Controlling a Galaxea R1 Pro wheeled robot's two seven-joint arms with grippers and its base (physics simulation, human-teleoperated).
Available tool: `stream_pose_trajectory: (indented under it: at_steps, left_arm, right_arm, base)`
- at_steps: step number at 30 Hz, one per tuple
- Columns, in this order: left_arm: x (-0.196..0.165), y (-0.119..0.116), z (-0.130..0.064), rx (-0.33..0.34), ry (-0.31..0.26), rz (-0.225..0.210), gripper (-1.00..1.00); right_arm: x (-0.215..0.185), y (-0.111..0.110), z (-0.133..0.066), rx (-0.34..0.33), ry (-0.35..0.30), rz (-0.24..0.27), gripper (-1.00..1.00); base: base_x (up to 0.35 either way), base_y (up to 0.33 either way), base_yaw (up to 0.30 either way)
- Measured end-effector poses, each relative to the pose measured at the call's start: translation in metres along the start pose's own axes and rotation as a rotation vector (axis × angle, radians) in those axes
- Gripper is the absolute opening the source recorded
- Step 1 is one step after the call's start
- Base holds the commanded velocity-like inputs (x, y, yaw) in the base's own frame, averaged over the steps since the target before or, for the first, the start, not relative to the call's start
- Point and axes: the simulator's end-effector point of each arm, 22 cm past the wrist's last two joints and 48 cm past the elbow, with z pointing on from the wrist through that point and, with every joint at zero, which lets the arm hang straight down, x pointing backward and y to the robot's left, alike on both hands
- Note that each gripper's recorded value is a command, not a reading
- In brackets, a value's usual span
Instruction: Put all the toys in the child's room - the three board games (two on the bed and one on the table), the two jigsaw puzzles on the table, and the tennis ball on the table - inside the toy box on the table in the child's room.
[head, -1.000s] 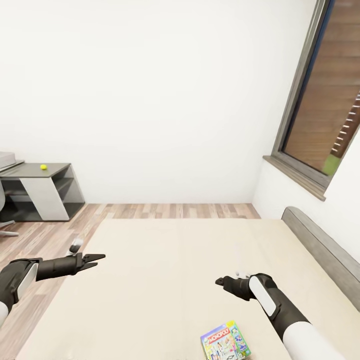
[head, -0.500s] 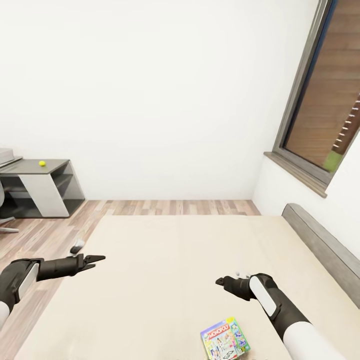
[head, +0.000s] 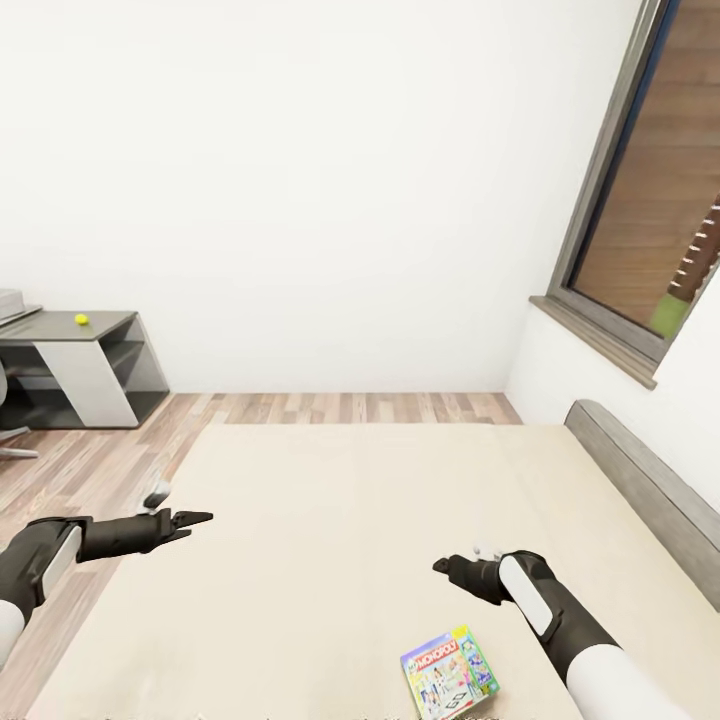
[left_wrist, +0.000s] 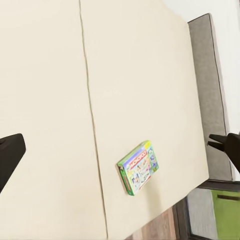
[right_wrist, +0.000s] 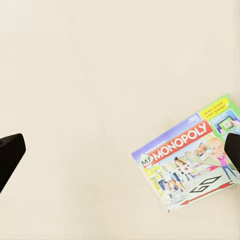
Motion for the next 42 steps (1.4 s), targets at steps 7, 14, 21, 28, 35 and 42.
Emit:
stream_pose_trajectory:
  at_steps: [7, 14, 21, 28, 35, 42]
  left_arm:
    - [0.003, 0.009, 0.004, -0.024, 0.006, -0.003, 1.0]
    - [0.006, 0.014, 0.007, -0.033, 0.012, -0.008, 1.0]
    - [0.011, 0.016, 0.014, -0.032, 0.022, -0.016, 1.0]
    - [0.016, 0.019, 0.022, -0.035, 0.034, -0.024, 1.0]
    - [0.021, 0.028, 0.026, -0.06, 0.043, -0.031, 1.0]
    - [0.024, 0.033, 0.029, -0.068, 0.051, -0.039, 1.0]
  right_arm:
    - [0.013, -0.013, 0.01, 0.024, 0.021, 0.019, 1.0]
    - [0.02, -0.019, 0.015, 0.034, 0.036, 0.025, 1.0]
    - [0.025, -0.022, 0.019, 0.04, 0.047, 0.029, 1.0]
    - [0.028, -0.026, 0.023, 0.045, 0.057, 0.032, 1.0]
    - [0.033, -0.029, 0.027, 0.05, 0.067, 0.035, 1.0]
    - [0.037, -0.032, 0.03, 0.055, 0.078, 0.038, 1.0]
  base:
    - [0.0, 0.0, 0.0]
    - [0.0, 0.0, 0.0]
    - [0.0, 0.0, 0.0]
    - [0.0, 0.0, 0.0]
    - [0.0, 0.0, 0.0]
    - [0.0, 0.0, 0.0]
